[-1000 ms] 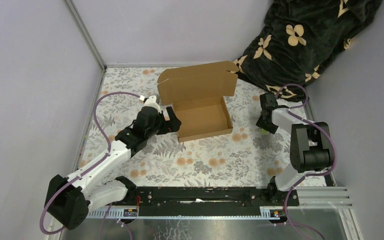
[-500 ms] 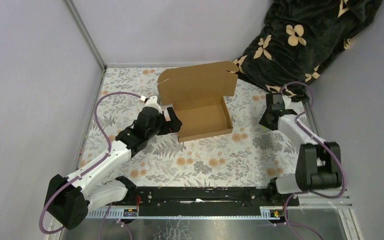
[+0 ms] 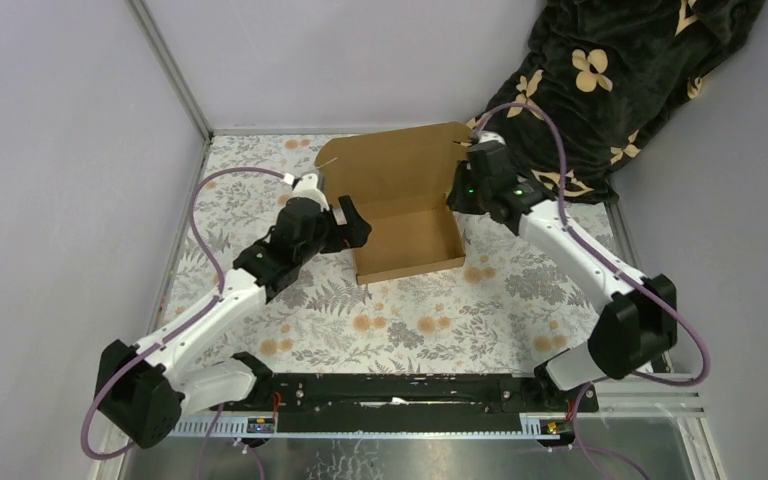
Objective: Fold the paper box
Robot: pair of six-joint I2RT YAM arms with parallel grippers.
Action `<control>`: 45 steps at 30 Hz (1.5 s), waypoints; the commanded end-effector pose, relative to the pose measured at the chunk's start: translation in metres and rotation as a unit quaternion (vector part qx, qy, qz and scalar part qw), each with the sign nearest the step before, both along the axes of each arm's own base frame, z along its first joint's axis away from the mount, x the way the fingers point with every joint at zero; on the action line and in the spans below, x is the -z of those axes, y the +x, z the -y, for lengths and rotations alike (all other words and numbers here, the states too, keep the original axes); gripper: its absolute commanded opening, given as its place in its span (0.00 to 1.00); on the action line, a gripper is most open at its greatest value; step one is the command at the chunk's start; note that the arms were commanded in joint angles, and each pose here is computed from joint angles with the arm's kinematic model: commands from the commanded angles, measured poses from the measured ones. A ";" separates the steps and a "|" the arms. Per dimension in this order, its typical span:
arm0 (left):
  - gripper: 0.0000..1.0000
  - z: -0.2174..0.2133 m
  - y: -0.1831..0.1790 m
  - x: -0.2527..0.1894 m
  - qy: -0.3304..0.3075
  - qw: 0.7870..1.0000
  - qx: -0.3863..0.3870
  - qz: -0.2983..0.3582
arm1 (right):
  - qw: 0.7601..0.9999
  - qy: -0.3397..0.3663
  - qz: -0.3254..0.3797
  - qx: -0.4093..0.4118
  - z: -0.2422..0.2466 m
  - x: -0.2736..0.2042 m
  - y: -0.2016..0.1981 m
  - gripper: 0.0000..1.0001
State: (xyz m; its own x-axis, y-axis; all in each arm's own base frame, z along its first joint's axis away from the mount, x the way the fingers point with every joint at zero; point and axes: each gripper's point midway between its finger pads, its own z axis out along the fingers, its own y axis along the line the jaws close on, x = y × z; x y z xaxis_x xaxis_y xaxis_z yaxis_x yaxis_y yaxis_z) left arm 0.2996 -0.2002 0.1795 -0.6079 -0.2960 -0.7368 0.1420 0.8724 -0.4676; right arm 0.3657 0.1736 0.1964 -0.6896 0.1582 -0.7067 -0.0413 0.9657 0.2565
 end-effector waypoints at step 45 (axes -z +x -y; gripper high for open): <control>0.99 -0.090 0.063 -0.083 0.026 0.993 -0.092 0.074 | 0.948 -0.208 0.180 -0.161 -0.053 -0.060 0.010 0.88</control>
State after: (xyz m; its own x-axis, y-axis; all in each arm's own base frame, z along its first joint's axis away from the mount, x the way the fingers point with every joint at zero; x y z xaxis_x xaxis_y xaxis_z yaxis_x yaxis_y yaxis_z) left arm 0.3402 -0.1055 0.2573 -0.4191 -0.4017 -0.8143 -0.0372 0.9037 -0.4266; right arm 0.3581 0.2459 0.2401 -0.4554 -0.2333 -0.8592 -0.3898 0.9199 -0.0431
